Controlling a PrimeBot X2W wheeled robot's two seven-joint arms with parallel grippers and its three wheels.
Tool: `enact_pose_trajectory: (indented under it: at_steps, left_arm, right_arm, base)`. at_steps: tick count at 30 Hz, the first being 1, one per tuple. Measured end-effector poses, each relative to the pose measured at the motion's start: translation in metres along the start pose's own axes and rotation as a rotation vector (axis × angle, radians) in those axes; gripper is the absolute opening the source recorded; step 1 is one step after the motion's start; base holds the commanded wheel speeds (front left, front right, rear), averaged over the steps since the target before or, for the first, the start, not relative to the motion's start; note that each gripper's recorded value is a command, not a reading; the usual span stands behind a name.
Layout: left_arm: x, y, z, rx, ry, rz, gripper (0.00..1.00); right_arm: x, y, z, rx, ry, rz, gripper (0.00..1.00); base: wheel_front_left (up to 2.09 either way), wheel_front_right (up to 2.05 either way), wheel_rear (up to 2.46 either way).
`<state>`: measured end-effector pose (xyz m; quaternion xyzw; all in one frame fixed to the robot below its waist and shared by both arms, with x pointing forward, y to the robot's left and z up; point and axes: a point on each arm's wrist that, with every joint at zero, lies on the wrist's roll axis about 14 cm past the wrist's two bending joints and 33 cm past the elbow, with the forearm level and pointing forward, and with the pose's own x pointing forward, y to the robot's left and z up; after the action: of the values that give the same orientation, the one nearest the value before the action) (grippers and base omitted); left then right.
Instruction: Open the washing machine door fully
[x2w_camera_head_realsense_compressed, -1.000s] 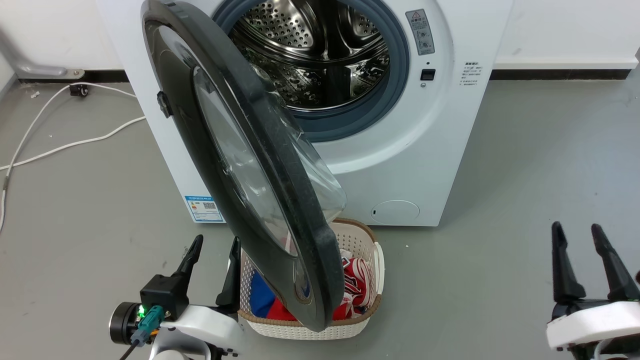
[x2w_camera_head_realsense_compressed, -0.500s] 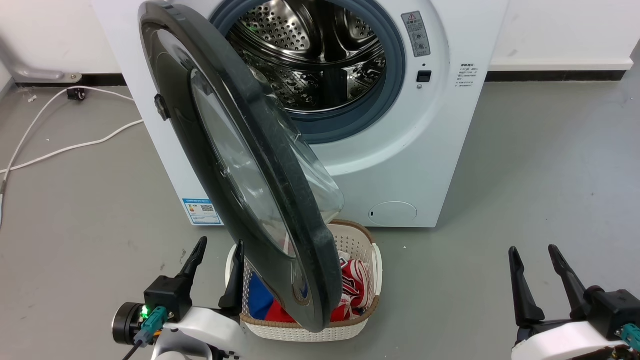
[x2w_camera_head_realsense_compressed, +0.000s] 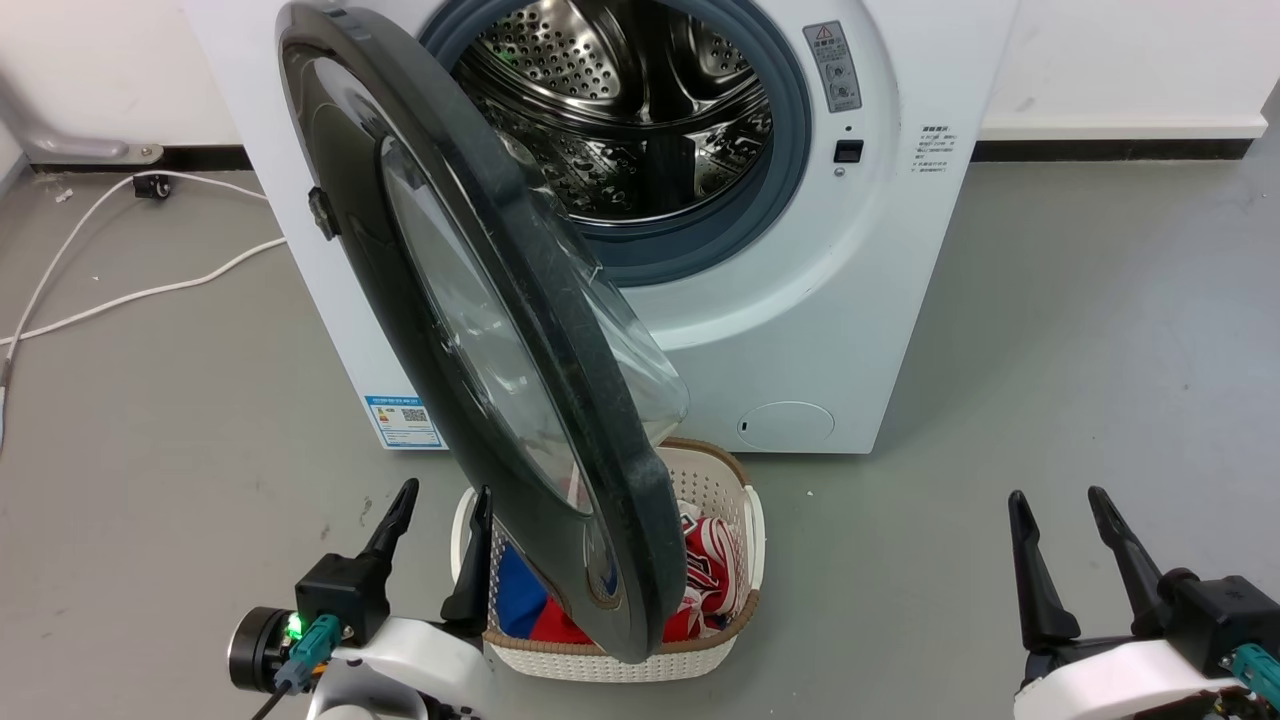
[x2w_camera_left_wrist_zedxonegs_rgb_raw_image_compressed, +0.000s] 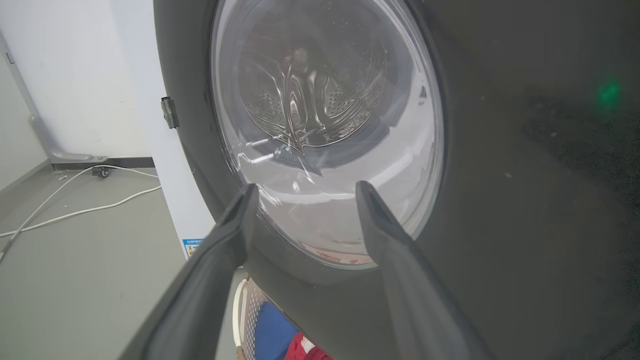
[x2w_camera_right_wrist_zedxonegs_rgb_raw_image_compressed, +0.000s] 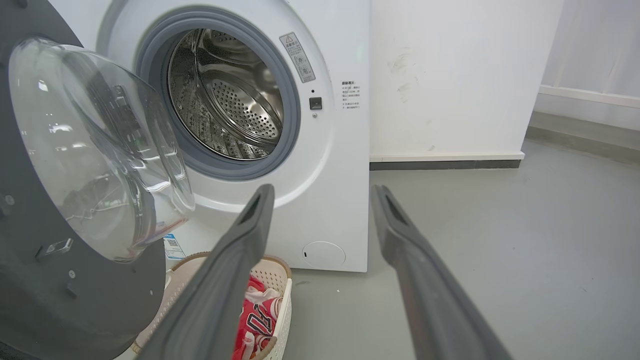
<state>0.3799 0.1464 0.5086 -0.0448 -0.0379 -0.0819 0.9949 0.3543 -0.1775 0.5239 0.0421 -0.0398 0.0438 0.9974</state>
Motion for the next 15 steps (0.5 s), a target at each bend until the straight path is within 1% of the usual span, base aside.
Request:
enact_pose_trajectory:
  at_steps: [2,4,10,15]
  left_arm:
    - [0.000,-0.001,-0.001,-0.001,0.005,-0.002,1.00]
    - [0.000,0.000,-0.002,-0.004,0.005,-0.001,0.00]
    - [0.002,-0.001,0.004,-0.009,-0.012,-0.002,0.00]
    - [0.008,0.002,0.022,-0.002,-0.070,0.003,0.00]
  right_arm:
    - [0.000,0.001,0.000,0.001,0.001,0.001,1.00]
    - [0.000,0.002,0.001,0.002,-0.001,0.003,1.00]
    - [0.000,0.003,0.002,-0.005,-0.002,0.006,1.00]
    - [-0.001,0.004,0.002,-0.006,-0.003,0.005,1.00]
  base:
    - [0.00,0.00,0.00]
    - [0.00,0.00,0.00]
    - [0.00,0.00,0.00]
    - [0.00,0.00,0.00]
